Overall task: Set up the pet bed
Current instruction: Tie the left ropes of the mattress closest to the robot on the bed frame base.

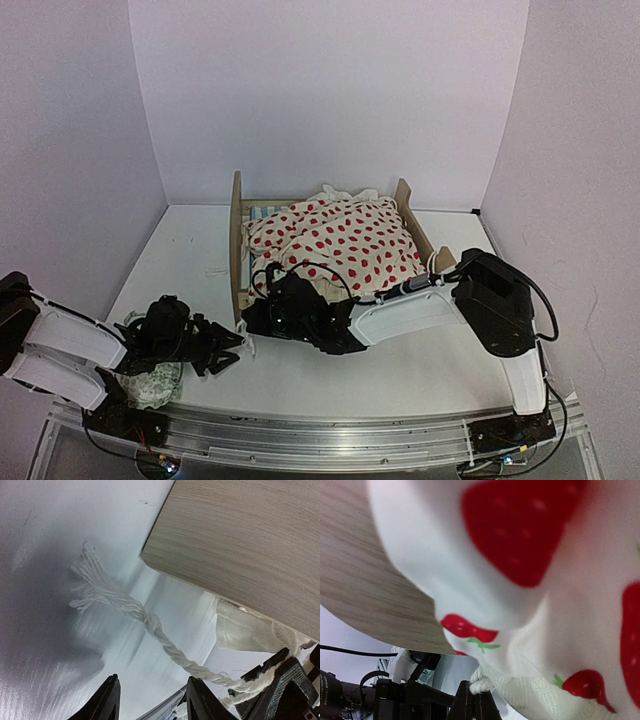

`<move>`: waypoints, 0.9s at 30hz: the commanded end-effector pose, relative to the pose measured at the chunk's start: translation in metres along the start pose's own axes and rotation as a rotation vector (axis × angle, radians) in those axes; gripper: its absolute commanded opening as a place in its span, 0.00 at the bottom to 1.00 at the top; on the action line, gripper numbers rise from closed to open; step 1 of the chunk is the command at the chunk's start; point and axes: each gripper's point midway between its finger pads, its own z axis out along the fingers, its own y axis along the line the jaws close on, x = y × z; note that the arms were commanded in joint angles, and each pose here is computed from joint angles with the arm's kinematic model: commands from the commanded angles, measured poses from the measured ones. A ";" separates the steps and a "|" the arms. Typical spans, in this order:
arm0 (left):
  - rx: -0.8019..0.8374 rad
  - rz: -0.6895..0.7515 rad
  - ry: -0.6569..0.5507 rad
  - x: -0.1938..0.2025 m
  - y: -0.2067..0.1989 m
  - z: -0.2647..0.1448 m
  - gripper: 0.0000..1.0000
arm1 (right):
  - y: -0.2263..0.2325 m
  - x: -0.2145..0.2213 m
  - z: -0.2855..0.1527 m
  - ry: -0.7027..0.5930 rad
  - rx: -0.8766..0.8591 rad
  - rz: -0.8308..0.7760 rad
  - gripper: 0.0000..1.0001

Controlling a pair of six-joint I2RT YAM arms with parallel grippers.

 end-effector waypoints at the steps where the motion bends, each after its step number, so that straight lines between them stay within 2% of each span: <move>1: 0.075 0.042 -0.039 -0.005 -0.030 -0.002 0.49 | 0.028 -0.022 -0.017 -0.010 -0.048 0.099 0.00; 8: 0.034 0.058 -0.069 -0.011 -0.023 0.001 0.57 | 0.013 -0.002 -0.021 0.068 -0.012 0.144 0.00; 27: 0.012 0.106 -0.114 -0.018 -0.031 -0.004 0.61 | -0.004 0.022 -0.024 0.138 0.039 0.133 0.00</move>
